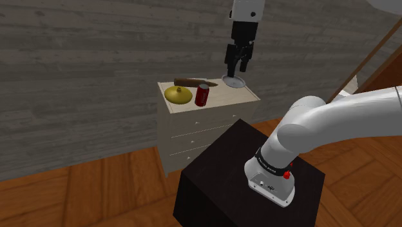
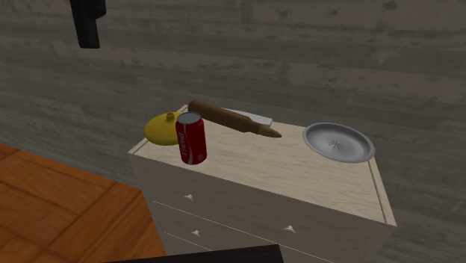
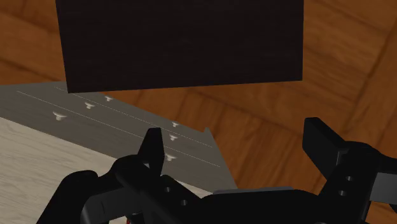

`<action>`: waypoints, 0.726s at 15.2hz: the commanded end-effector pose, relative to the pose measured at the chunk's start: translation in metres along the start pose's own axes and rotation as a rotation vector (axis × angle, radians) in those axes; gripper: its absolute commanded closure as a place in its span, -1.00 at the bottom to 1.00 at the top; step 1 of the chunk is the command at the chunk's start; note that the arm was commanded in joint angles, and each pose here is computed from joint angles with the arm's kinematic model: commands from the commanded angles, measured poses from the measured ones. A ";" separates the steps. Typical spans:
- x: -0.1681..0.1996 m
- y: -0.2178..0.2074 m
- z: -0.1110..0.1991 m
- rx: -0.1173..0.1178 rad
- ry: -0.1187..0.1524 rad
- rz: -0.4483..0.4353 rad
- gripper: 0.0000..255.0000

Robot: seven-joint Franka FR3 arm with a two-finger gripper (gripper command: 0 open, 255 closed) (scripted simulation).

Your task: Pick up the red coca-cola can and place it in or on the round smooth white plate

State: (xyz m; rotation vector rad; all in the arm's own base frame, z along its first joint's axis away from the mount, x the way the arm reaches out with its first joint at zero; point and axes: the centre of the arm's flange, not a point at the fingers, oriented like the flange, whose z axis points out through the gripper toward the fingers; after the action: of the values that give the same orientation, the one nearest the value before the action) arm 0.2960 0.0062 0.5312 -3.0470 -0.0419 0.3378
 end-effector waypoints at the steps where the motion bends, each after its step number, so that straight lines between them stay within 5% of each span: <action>1: 0.000 0.000 0.000 0.000 0.000 0.000 -1.00; 11: 0.083 0.049 0.070 -0.031 0.102 0.007 -1.00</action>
State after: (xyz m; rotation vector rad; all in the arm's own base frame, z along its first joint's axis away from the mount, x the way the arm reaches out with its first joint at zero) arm 0.3592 -0.0318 0.4497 -3.0851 -0.0314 0.2037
